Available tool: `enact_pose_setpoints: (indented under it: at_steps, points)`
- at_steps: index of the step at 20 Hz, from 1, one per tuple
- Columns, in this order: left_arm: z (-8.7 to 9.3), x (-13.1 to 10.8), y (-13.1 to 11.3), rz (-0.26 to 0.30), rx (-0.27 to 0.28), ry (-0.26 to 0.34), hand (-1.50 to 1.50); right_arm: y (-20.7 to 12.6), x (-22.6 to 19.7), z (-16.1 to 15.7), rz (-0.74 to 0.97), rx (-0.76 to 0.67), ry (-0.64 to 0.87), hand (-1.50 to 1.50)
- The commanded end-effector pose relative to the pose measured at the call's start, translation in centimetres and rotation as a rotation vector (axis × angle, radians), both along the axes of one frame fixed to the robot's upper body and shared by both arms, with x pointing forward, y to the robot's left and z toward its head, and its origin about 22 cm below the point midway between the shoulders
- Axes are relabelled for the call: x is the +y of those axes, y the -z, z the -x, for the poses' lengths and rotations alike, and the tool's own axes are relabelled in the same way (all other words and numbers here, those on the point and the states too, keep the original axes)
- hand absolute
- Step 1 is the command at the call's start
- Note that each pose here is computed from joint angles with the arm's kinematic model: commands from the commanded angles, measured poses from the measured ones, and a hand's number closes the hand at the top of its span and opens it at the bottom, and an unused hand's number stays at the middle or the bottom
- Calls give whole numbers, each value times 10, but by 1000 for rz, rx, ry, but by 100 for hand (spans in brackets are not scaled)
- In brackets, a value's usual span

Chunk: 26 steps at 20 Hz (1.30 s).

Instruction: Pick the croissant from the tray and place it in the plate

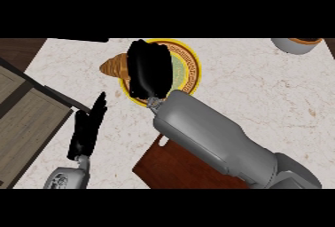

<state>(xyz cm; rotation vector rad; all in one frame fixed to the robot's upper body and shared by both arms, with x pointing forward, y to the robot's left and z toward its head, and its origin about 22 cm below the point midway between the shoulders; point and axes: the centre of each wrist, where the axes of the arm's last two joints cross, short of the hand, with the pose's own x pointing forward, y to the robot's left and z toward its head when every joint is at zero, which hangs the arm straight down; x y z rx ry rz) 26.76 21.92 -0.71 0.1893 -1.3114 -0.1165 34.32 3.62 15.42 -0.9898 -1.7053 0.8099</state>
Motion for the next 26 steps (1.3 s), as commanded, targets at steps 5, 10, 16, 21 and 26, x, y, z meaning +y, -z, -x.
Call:
enact_pose_setpoints:
  at_steps: [5, 10, 16, 21, 26]
  points:
    - [-11, 20, -11, 7, 3, -20, 0, 1, -4, -38, -29, 48, 99, 150]
    - [8, 25, -2, 0, 0, -26, 0, 24, -26, -61, 19, 92, 144, 150]
    - [0, 9, 1, 8, -7, 8, 0, 45, -43, -69, 19, 272, 117, 150]
    - [1, 18, -7, 9, -7, -1, 0, 73, -70, -77, 50, 495, 48, 150]
    - [-7, 2, -3, 16, -30, 23, 0, 74, -75, -82, 72, 565, -23, -150]
